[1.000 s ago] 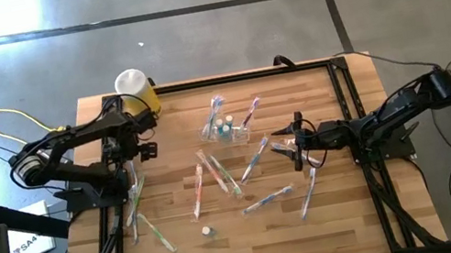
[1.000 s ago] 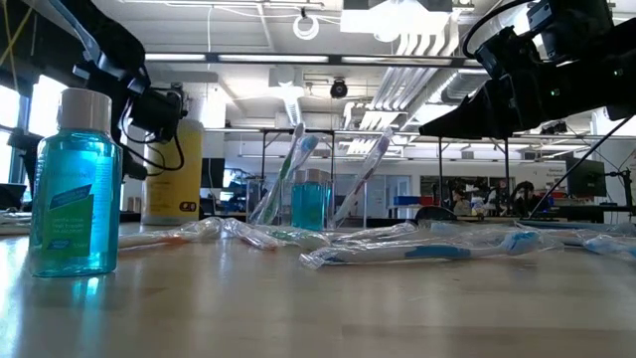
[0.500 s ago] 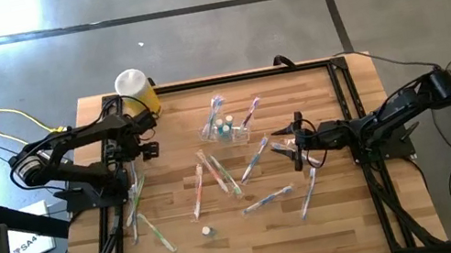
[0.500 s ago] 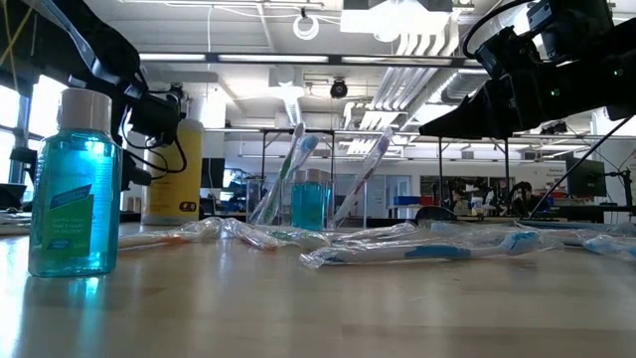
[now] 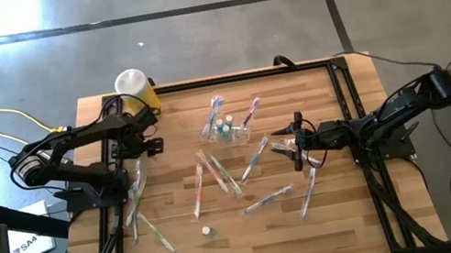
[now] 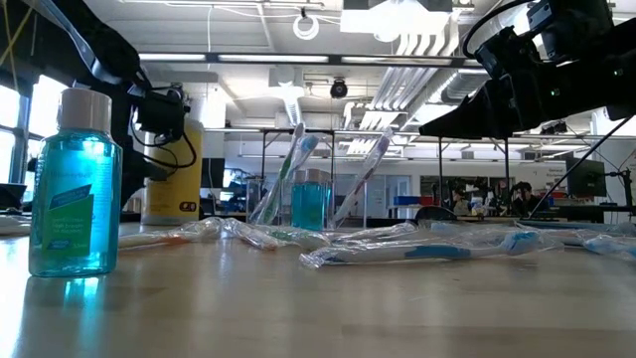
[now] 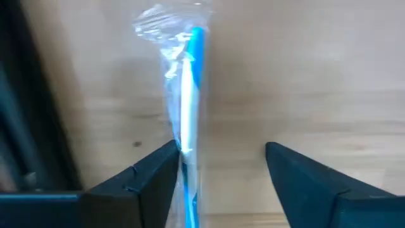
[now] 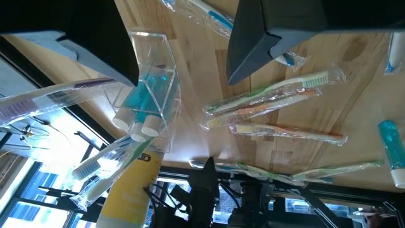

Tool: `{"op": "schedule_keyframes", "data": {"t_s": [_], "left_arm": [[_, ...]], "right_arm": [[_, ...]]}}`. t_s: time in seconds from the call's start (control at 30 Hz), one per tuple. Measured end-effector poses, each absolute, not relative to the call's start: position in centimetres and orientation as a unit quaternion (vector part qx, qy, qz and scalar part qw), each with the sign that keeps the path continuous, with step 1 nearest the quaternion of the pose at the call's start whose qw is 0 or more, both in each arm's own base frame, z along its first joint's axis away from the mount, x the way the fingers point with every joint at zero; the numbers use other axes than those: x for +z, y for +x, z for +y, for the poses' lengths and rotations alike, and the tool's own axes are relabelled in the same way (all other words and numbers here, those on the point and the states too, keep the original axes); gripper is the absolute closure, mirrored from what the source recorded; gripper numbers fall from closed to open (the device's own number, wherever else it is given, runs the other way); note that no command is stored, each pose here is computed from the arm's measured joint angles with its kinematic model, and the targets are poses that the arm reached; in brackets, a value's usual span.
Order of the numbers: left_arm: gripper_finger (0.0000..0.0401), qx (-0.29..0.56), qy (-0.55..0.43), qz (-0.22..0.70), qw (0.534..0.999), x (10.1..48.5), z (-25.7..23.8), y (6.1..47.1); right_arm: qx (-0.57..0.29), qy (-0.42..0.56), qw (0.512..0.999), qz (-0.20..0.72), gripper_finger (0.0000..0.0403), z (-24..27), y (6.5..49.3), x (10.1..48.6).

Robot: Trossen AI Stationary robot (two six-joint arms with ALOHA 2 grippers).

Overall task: Pick & Place toothbrushing station
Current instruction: Put the blue toothbrush into the transparent organizer

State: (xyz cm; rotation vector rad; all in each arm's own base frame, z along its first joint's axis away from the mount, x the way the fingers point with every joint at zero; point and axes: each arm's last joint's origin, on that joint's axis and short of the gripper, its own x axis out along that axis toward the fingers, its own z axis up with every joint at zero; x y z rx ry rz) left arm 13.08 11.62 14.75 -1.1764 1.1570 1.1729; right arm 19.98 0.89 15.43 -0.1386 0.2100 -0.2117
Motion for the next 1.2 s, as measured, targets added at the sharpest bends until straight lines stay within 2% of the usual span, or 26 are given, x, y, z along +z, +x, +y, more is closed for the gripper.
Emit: {"op": "schedule_keyframes", "data": {"t_s": [0.17,0.43,0.47,0.63,0.8,1.03,1.2], "left_arm": [[0.0238,0.479,-0.492,0.467,0.557,14.8,12.0,13.6],[0.0377,0.456,-0.467,0.461,0.601,14.9,12.4,14.1],[0.0385,0.453,-0.462,0.461,0.607,14.9,12.5,14.1],[0.0376,0.445,-0.454,0.445,0.631,15.1,12.8,14.6],[0.0392,0.395,-0.446,0.422,0.683,15.4,13.1,15.6],[0.0392,0.356,-0.409,0.388,0.745,16.1,12.8,17.4],[0.0393,0.321,-0.375,0.383,0.781,18.1,12.3,19.2]], "right_arm": [[-0.105,-0.069,0.987,0.105,0.0172,0.9,20.0,15.4],[-0.105,-0.069,0.987,0.104,0.0172,0.9,20.0,15.4],[-0.105,-0.069,0.987,0.105,0.0172,0.9,20.0,15.4],[-0.105,-0.069,0.987,0.105,0.0172,0.9,20.0,15.4],[-0.106,-0.069,0.986,0.105,0.0172,0.9,20.0,15.4],[-0.106,-0.069,0.986,0.105,0.0172,0.9,20.0,15.4],[-0.106,-0.069,0.986,0.105,0.0172,0.9,20.0,15.4]]}}
